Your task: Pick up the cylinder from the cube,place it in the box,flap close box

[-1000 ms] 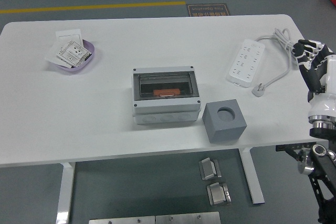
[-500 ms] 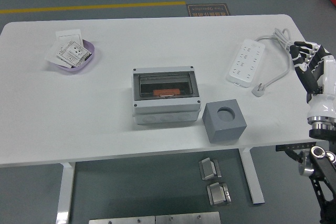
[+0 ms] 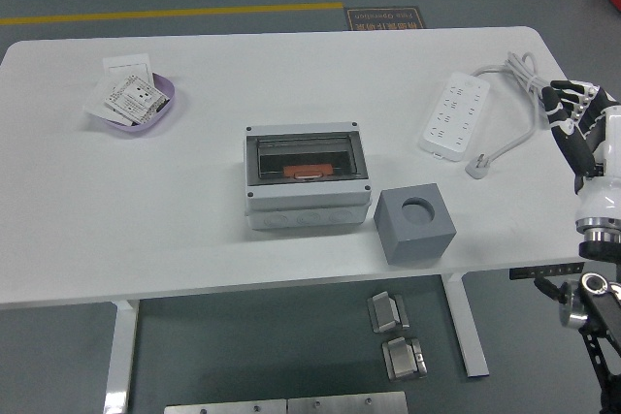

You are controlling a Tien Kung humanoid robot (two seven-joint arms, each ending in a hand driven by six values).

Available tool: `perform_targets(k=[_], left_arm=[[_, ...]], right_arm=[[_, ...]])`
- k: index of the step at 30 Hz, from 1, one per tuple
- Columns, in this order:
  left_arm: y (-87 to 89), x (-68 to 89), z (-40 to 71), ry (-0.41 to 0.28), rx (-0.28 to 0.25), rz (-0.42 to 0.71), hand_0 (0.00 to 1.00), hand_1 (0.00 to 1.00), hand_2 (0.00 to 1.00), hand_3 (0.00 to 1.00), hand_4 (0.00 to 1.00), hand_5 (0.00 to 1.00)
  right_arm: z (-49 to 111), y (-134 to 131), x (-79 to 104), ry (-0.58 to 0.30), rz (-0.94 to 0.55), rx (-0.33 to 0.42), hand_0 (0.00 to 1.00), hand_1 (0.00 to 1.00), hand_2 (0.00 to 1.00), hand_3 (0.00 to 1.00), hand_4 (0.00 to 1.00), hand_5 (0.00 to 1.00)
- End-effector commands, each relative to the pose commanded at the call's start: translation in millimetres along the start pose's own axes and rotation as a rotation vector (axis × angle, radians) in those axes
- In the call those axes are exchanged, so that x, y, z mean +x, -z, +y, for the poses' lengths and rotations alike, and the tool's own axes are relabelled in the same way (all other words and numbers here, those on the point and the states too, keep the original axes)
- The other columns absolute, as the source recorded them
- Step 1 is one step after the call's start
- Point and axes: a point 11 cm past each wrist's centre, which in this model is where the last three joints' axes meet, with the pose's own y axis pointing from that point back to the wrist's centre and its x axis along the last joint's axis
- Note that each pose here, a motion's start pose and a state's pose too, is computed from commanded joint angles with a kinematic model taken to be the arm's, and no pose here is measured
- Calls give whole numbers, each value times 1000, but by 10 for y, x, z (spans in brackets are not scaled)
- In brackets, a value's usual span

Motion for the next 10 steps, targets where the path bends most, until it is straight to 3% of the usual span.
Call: perform_targets(k=[5, 6, 10], left_arm=[[10, -56, -2, 11, 2, 3, 643, 642, 527, 620, 690, 321], [9, -66, -2, 13, 2, 5, 643, 642, 526, 620, 689, 322], [19, -71, -4, 14, 2, 11, 643, 642, 526, 620, 689, 322]], right_arm=[[-10, 13, 43, -9, 4, 3, 612, 569, 565, 596, 971, 619], [-15, 18, 51, -10, 6, 5, 613, 563, 570, 674, 971, 620], [-34, 35, 65, -13, 10, 10, 613, 563, 570, 674, 971, 620]])
